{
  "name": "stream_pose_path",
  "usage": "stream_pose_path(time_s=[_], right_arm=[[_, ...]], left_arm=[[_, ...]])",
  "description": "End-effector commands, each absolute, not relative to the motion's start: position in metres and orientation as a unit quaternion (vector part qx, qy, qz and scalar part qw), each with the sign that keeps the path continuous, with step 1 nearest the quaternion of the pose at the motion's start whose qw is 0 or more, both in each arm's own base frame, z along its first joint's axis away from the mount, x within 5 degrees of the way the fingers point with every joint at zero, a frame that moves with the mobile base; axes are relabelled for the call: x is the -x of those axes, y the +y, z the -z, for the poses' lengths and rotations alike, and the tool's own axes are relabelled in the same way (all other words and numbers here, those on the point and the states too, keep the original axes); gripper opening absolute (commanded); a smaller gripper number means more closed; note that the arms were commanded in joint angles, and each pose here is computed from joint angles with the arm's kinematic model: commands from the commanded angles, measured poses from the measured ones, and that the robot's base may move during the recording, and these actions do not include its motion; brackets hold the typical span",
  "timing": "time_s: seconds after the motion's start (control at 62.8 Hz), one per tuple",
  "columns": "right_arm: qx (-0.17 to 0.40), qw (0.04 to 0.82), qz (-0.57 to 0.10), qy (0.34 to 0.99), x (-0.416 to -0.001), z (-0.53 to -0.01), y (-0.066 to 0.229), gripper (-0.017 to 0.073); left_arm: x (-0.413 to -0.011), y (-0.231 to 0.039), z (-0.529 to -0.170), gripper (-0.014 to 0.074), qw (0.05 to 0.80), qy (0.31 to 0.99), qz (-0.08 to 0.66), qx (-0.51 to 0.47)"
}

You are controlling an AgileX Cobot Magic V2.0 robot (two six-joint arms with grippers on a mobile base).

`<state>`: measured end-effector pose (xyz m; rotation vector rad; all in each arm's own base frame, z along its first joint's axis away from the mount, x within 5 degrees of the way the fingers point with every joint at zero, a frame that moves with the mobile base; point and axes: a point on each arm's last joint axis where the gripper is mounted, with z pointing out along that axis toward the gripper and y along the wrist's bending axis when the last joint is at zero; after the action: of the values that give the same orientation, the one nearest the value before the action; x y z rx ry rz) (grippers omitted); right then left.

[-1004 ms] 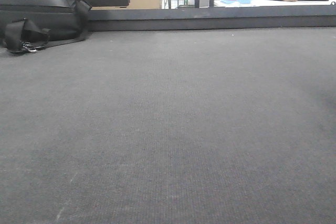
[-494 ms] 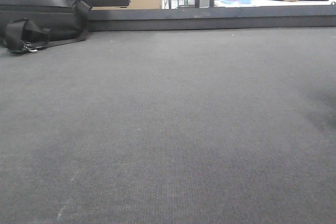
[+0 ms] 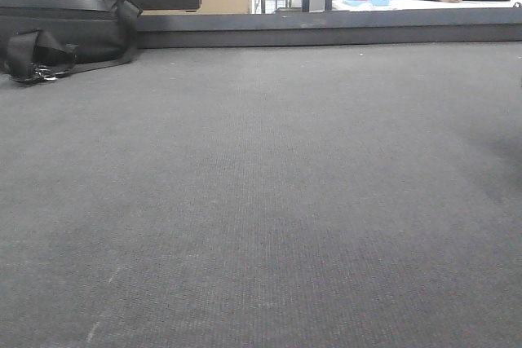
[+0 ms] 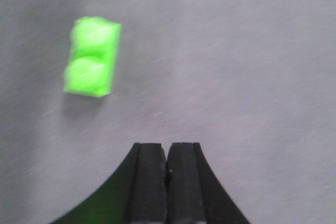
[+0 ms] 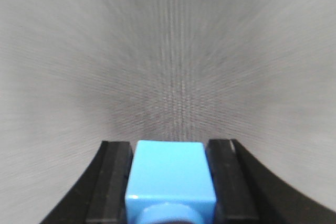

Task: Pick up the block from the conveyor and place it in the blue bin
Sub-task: 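Close left gripper on green block and right gripper on blue block, then lift both held blocks up off the conveyor belt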

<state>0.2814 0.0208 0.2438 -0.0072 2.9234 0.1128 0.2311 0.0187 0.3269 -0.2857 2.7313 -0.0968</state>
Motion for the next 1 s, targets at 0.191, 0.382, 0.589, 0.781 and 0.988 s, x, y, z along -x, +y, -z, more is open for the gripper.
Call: stream_pose_path(time_s=[0.191,0.382,0.589,0.781,0.988], right_arm=[[0.007,0.234,-0.044,0.971,-0.258,-0.316,0.02,-0.0154],[0.001,0.265,-0.062,0.962,-0.252,-0.329,0.022,-0.0154],[-0.001,0.263,-0.068,0.962,-0.252,-0.328,0.023,-0.0154],[-0.004,0.262,-0.075,0.962,-0.252,-0.328,0.024,-0.0154],[-0.005,0.263,-0.077,0.962,-0.252,-0.328,0.024,-0.0154]], left_arm=[[-0.262,0.051,-0.325,-0.0111,0.144,0.99,0.008,0.007],[-0.289,0.051,-0.29,-0.0047,0.089,0.996,0.008,-0.015],[-0.31,0.054,-0.263,0.0326,0.079,0.996,-0.012,-0.027],[-0.323,0.056,-0.249,0.0414,0.093,0.995,-0.015,-0.023],[-0.336,0.057,-0.223,0.0383,0.074,0.997,-0.003,-0.019]])
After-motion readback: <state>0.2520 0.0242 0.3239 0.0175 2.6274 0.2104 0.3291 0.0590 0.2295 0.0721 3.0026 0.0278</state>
